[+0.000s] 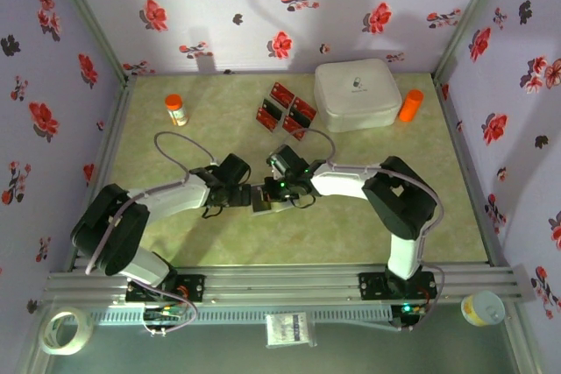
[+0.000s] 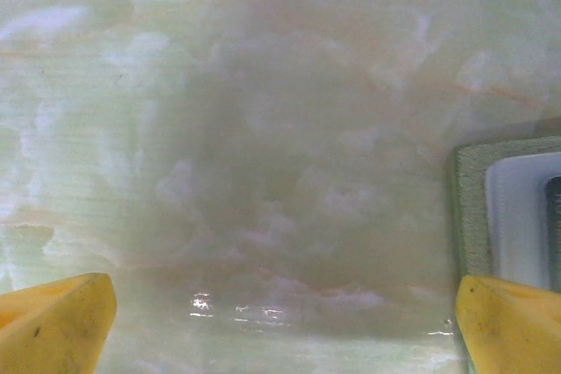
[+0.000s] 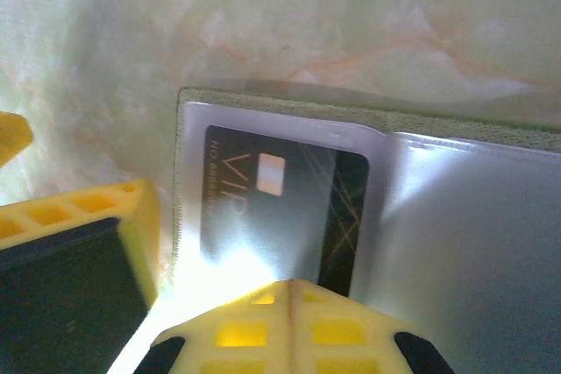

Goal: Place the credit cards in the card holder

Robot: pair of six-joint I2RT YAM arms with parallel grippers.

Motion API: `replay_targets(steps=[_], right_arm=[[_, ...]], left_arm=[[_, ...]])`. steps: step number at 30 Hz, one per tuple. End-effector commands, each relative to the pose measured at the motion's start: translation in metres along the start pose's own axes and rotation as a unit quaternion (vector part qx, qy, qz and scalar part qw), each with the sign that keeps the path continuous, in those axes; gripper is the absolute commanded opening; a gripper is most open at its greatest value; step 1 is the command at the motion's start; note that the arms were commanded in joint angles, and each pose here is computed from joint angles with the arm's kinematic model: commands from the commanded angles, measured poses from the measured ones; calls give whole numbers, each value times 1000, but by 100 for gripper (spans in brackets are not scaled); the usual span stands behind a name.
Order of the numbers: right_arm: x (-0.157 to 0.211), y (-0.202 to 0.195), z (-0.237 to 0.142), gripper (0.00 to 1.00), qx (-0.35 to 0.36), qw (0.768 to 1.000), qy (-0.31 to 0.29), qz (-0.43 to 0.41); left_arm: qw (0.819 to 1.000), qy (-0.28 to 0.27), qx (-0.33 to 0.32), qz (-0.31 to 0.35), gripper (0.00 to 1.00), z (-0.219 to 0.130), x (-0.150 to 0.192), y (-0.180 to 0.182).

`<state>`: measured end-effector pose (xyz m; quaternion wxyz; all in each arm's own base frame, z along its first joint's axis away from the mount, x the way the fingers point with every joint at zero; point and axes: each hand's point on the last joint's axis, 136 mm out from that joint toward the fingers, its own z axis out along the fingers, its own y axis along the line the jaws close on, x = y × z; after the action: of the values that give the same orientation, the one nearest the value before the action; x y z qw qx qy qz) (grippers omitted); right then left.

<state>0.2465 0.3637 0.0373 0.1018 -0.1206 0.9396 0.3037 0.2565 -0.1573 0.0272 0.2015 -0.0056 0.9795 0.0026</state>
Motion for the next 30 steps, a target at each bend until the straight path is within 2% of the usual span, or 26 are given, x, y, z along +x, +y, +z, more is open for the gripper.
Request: replay_targets(steps=[1,20,30], right_arm=[[-10,3,-17,6,6,1000,-23,3],[-1,-35,2,1,62,998,-9,11],[6,-24,18,0,42,999,3,19]], left_arm=[[1000,3,-17,6,100,3,5,11],[1000,8,-21,6,100,10,8,12],[1000,9,-21,7,100,11,9,12]])
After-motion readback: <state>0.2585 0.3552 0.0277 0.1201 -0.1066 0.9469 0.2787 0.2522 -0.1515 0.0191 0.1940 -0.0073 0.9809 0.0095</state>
